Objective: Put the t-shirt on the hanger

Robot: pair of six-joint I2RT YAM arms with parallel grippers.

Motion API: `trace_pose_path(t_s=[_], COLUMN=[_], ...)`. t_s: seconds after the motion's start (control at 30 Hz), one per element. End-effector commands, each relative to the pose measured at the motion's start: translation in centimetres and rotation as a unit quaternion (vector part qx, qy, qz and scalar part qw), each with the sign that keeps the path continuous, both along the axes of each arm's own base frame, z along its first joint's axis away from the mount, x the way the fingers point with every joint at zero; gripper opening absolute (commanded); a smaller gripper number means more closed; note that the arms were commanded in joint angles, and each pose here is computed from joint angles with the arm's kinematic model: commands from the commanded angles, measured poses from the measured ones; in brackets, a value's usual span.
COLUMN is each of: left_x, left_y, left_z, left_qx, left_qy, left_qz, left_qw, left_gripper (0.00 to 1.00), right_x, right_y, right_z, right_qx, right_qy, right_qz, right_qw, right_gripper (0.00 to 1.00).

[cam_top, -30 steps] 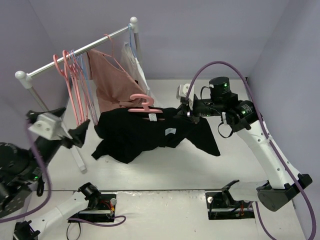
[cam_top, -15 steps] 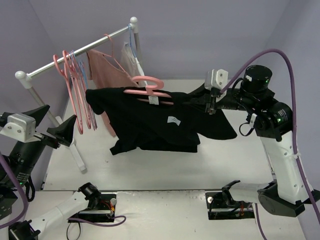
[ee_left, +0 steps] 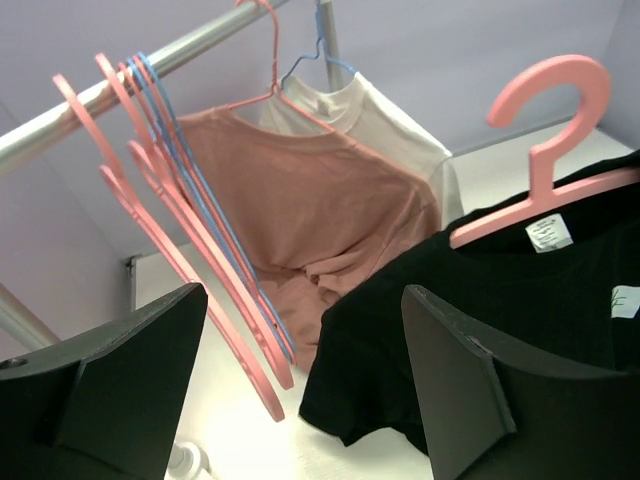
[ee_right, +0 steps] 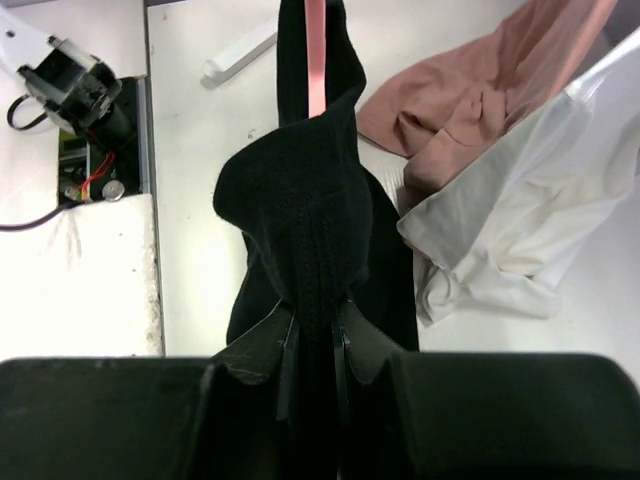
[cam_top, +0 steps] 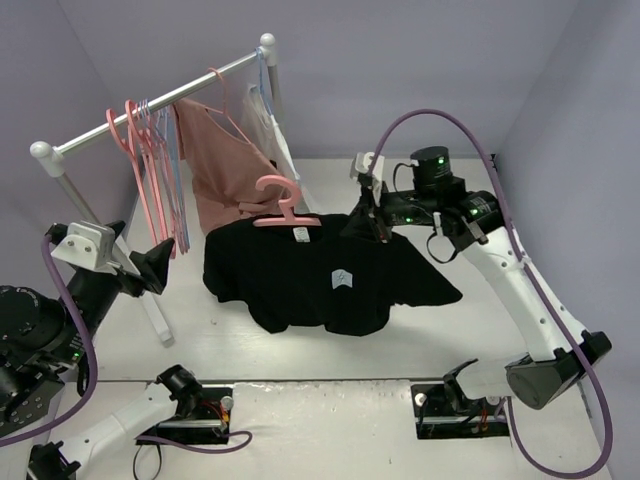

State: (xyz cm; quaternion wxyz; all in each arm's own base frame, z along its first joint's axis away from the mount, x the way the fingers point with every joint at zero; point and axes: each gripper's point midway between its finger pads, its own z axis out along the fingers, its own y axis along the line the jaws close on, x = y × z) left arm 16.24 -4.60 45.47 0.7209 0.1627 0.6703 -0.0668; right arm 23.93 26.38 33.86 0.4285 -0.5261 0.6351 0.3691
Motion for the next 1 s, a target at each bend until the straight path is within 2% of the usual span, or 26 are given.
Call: trace_pose_path(t_s=[0.0, 0.1, 0.27, 0.3, 0.4, 0.6, 0.73, 0.77, 0.97], left_x=[1.3, 1.9, 1.7, 1.7, 1.1, 0.5, 0.3, 0.3, 0.3], left_y=[1.7, 3.2, 4.5, 4.7, 5.8, 6.7, 7.0, 7.0, 6.9], left_z=[0.6, -0.3, -0.9, -1.1, -1.1, -1.6, -1.7, -1.7, -2.1], left_qx=[-0.055, -0.079, -0.088, -0.088, -0.092, -0.082, -0.079, -0.080, -0.071], left_qy=[0.006, 0.024, 0.033, 0.033, 0.029, 0.031, 0.032, 0.031, 0.036], left_qz=[0.076, 0.135, 0.171, 0.175, 0.194, 0.207, 0.209, 0.209, 0.206], left_qw=[0.996, 0.987, 0.981, 0.980, 0.976, 0.974, 0.974, 0.974, 0.975], left_gripper=[0.74, 0.74, 0.74, 0.74, 0.74, 0.74, 0.74, 0.74, 0.74], right_x=[1.8, 3.5, 6.1, 7.3, 8.6, 10.6, 10.8, 10.9, 13.4], right_y=[5.0, 8.3, 11.5, 11.3, 11.9, 14.1, 16.1, 16.1, 17.3], right_z=[3.0, 3.1, 4.6, 5.3, 5.9, 6.6, 9.1, 11.0, 13.9], right_qx=[0.049, 0.048, 0.077, 0.089, 0.106, 0.119, 0.146, 0.165, 0.208], right_qy=[-0.037, -0.038, -0.052, -0.062, -0.058, -0.058, -0.071, -0.080, -0.090], right_qz=[-0.034, -0.091, -0.183, -0.218, -0.255, -0.279, -0.282, -0.293, -0.333], right_qw=[0.998, 0.994, 0.979, 0.970, 0.959, 0.951, 0.946, 0.938, 0.916], right_gripper=[0.00, 0.00, 0.00, 0.00, 0.00, 0.00, 0.00, 0.00, 0.00])
